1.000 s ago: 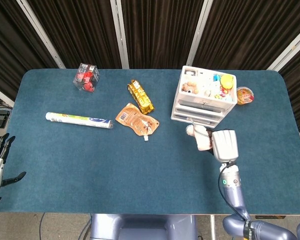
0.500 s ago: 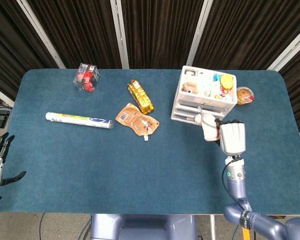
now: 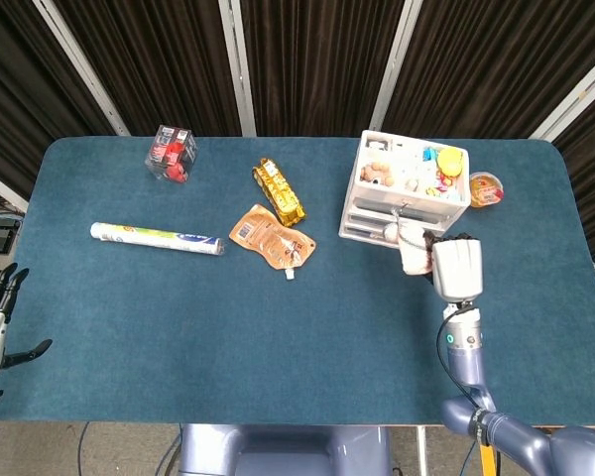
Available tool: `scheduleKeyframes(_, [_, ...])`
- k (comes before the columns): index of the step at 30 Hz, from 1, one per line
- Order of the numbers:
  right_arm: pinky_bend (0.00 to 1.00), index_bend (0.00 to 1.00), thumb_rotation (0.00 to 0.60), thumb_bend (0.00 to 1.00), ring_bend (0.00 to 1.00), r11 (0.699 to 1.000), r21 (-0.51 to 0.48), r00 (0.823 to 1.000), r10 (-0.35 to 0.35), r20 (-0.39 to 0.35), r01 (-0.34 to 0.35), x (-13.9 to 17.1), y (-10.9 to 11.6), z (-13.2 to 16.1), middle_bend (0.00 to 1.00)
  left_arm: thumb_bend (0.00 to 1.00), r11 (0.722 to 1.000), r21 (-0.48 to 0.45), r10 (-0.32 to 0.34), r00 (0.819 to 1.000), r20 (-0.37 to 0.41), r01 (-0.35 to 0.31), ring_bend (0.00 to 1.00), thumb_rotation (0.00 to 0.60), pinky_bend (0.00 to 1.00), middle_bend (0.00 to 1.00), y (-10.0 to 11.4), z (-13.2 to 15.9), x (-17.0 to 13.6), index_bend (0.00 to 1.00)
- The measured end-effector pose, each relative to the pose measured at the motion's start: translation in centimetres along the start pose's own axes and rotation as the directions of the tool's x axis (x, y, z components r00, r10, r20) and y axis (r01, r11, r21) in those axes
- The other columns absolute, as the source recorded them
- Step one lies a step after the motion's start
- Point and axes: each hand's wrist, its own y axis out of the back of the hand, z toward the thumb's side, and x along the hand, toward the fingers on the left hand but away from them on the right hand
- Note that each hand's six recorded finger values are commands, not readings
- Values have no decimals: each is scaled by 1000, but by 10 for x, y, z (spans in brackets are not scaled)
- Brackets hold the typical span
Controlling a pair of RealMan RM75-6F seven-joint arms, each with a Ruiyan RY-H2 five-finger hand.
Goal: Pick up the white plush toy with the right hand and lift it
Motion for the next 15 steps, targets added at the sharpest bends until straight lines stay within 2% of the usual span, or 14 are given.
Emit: scheduleKeyframes(15, [884,756,600,324,927,1000,8,1000,20,20,-20,2,-8,-8,954,0,1000,0,-6,1000,2,6,0,600,0,0,-1,1,-1,0])
